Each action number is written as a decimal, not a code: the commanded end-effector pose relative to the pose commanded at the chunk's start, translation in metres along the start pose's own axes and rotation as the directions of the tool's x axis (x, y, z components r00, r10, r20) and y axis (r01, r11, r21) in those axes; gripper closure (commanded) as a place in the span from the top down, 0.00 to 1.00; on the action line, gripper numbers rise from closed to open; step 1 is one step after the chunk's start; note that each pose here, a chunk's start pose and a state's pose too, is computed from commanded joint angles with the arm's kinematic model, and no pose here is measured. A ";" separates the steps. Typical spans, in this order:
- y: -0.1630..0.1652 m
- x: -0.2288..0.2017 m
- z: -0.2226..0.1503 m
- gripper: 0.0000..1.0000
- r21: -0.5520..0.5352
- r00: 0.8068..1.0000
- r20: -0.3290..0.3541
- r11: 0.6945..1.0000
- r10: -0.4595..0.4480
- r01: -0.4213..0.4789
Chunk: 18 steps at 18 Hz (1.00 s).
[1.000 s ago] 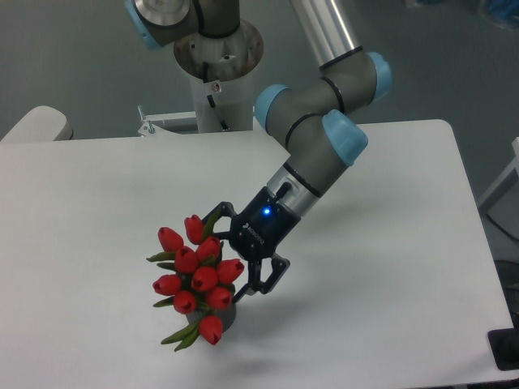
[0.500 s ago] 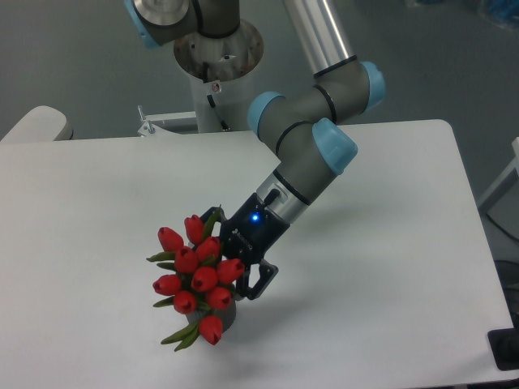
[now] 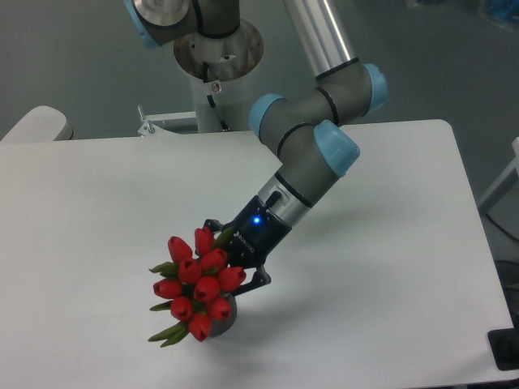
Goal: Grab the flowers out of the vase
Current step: 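Lift the gripped tulips straight up out of the grey vase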
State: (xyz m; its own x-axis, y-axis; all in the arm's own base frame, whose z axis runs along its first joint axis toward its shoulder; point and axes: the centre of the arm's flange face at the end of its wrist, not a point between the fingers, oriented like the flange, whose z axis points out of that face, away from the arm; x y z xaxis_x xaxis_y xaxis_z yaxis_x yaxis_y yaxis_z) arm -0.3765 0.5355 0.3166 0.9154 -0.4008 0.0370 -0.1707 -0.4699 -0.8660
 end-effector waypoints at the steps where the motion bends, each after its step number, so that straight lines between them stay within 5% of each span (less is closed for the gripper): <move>1: 0.000 -0.001 -0.001 0.33 0.000 1.000 0.001 1.000 -0.001 0.001; 7: -0.012 0.002 -0.012 0.32 0.038 1.000 0.003 0.999 -0.015 0.015; 18: -0.086 0.013 -0.070 0.32 0.137 0.989 0.042 0.981 -0.145 0.138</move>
State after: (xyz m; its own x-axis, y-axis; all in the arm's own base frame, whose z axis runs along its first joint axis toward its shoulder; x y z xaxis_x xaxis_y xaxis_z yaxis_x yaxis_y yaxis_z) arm -0.3755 0.5158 0.4264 0.9449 -0.2954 0.1409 0.0083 -0.4088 -0.9126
